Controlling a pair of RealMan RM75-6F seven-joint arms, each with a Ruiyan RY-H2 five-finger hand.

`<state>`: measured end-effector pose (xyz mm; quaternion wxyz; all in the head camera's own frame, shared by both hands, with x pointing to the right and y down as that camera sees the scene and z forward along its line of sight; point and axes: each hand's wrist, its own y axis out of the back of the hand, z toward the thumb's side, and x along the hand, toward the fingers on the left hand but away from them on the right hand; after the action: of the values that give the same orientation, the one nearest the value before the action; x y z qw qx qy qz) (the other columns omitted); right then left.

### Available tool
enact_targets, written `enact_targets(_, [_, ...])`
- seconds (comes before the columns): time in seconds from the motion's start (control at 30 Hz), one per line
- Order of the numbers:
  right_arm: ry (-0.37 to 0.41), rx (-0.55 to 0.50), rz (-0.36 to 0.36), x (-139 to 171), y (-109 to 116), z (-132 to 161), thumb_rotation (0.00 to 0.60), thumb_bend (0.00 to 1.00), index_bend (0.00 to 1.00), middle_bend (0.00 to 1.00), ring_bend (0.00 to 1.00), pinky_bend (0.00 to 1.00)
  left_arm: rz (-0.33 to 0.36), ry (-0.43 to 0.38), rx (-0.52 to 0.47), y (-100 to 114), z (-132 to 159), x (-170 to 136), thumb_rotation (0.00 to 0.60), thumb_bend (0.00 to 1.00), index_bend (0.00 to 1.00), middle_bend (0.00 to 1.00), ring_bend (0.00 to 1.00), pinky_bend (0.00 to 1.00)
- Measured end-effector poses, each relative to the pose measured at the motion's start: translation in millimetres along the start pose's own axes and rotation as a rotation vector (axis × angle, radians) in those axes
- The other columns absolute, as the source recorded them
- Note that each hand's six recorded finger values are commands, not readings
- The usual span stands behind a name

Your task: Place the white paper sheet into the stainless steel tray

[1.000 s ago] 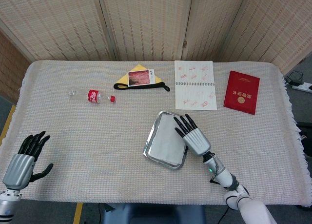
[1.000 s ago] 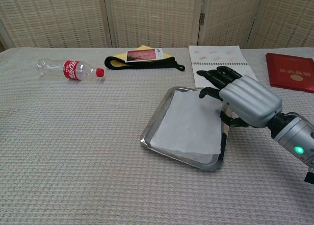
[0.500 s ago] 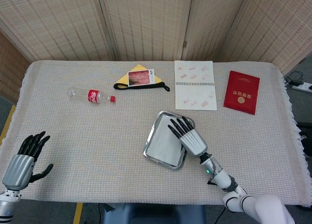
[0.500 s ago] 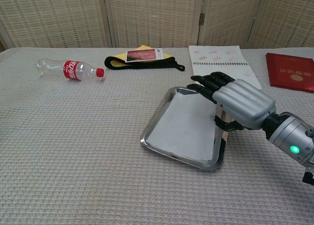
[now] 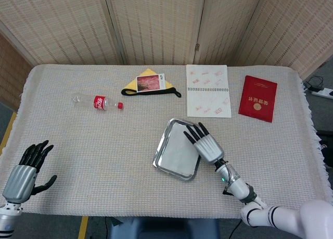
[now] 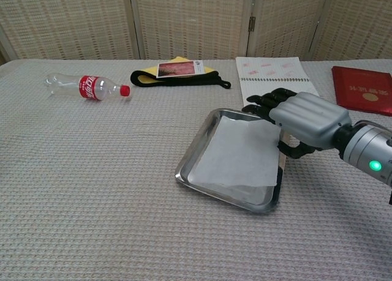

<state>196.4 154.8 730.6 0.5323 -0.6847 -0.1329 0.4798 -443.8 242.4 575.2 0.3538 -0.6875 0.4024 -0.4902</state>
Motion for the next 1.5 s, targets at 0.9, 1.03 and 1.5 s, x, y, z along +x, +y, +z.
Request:
enact_targets(0.9, [-0.028, 0.168, 0.224, -12.6, 51.7, 10.4, 0.600, 0.40, 0.00, 0.00, 0.00, 0.00, 0.026, -0.020, -0.024, 9.5, 4.2, -4.3, 0.600, 0.37, 0.09, 0.00, 0.00, 0.00])
enact_targets(1.03, [-0.003, 0.081, 0.213, -6.5, 56.3, 10.7, 0.600, 0.40, 0.00, 0.00, 0.00, 0.00, 0.031, -0.018, -0.032, 11.4, 3.1, -4.5, 0.600, 0.37, 0.09, 0.00, 0.00, 0.00])
enact_targets(1.5, [0.090, -0.143, 0.268, 52.2, 62.8, -24.3, 0.600, 0.57, 0.00, 0.97, 1.00, 0.94, 0.030, -0.024, -0.021, 8.7, 5.9, -3.4, 0.600, 0.37, 0.10, 0.00, 0.00, 0.00])
